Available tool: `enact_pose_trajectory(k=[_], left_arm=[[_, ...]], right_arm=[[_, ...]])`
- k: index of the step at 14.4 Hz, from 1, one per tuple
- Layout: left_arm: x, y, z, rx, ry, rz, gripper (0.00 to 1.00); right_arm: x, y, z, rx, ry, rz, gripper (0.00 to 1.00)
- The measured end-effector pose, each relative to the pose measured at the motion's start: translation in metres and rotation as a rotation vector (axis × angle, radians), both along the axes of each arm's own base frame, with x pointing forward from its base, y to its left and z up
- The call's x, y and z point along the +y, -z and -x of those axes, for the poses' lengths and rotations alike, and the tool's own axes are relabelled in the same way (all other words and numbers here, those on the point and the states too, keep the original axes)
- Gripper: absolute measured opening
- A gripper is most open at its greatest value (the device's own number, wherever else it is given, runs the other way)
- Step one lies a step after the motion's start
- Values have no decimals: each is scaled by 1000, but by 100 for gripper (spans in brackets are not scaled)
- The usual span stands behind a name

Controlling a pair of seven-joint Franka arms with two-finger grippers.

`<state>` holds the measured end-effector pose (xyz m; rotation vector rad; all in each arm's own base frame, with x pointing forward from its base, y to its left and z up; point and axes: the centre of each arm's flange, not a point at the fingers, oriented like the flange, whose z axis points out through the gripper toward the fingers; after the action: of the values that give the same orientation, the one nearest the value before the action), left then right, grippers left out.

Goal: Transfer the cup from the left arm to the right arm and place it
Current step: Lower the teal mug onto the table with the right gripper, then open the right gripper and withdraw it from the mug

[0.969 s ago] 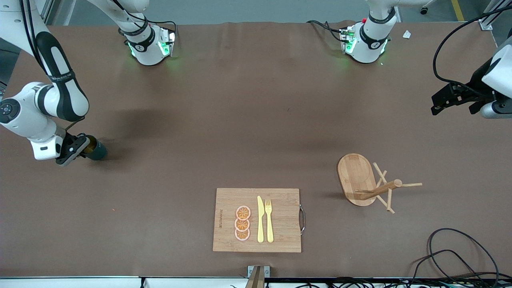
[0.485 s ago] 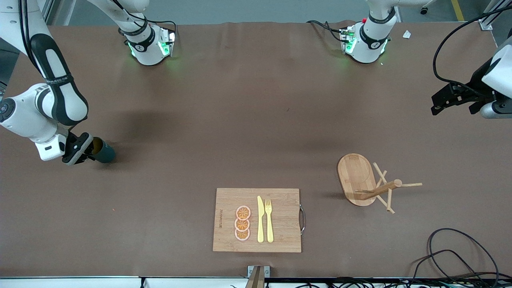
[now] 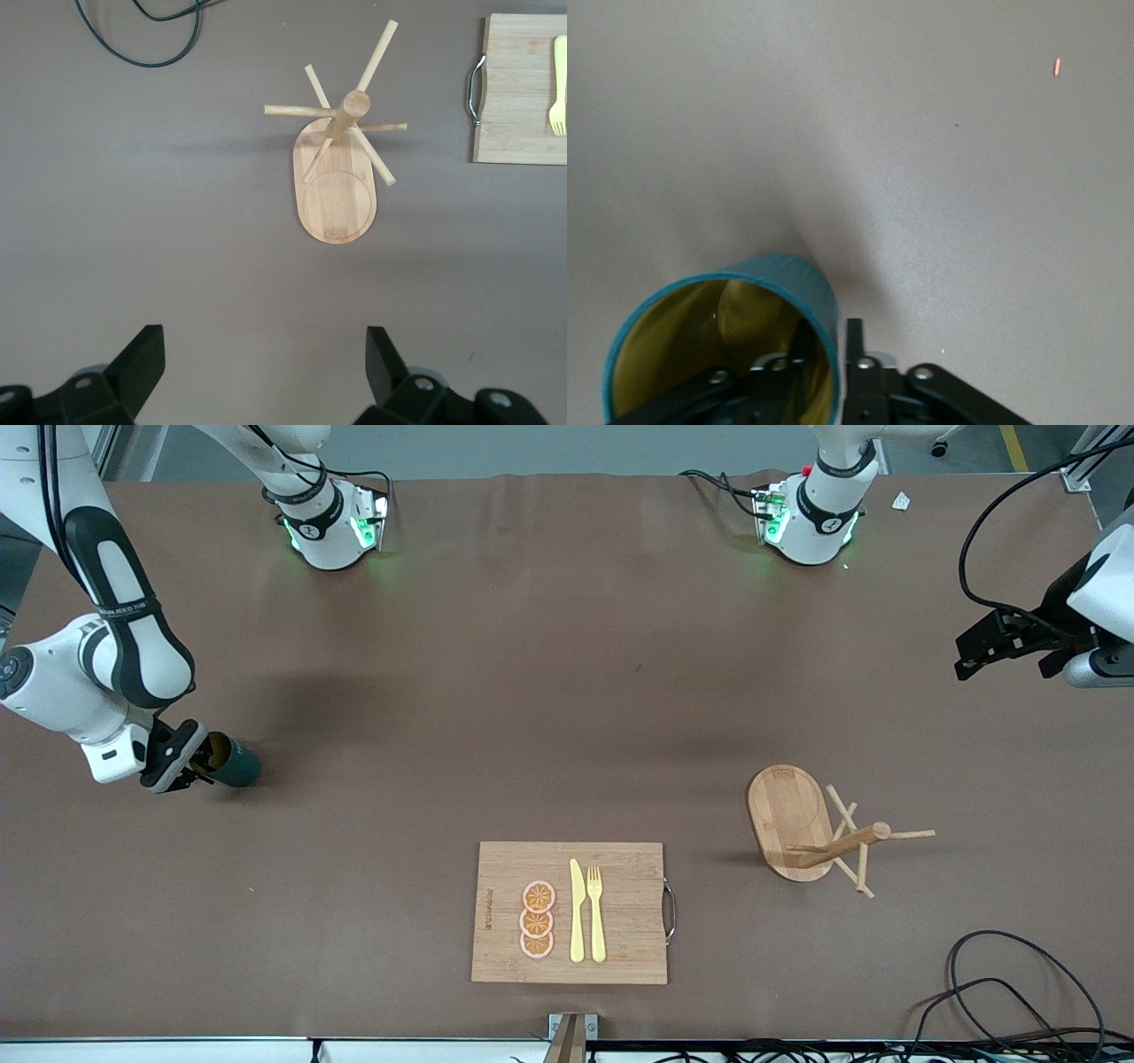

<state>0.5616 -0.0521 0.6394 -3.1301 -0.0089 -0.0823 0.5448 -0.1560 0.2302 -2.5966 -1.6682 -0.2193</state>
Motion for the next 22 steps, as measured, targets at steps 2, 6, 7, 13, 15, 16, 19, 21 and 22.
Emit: enact_pose_trajectory(k=[2, 6, 7, 13, 15, 16, 19, 21, 22], left_arm=[[0, 0, 0, 0, 0, 0, 100], [0, 0, 0, 0, 0, 0, 100], [0, 0, 0, 0, 0, 0, 100], [0, 0, 0, 0, 0, 0, 100], [0, 0, 0, 0, 0, 0, 100], [0, 0, 0, 0, 0, 0, 100], [0, 0, 0, 0, 0, 0, 100], [0, 0, 0, 0, 0, 0, 100], [0, 0, 0, 0, 0, 0, 100]], right_arm=[[0, 0, -2, 0, 0, -2, 48], [1, -4, -7, 44, -8, -33, 67], [1, -11, -12, 72, -6, -55, 67], [1, -50, -34, 162, 25, -125, 71], [-4, -71, -42, 184, 33, -142, 73], [-10, -88, -47, 194, 37, -150, 78], [-22, -159, -64, 236, 155, -109, 100], [-11, -220, -72, 278, 322, -63, 100], [3, -251, -76, 289, 414, -36, 100]])
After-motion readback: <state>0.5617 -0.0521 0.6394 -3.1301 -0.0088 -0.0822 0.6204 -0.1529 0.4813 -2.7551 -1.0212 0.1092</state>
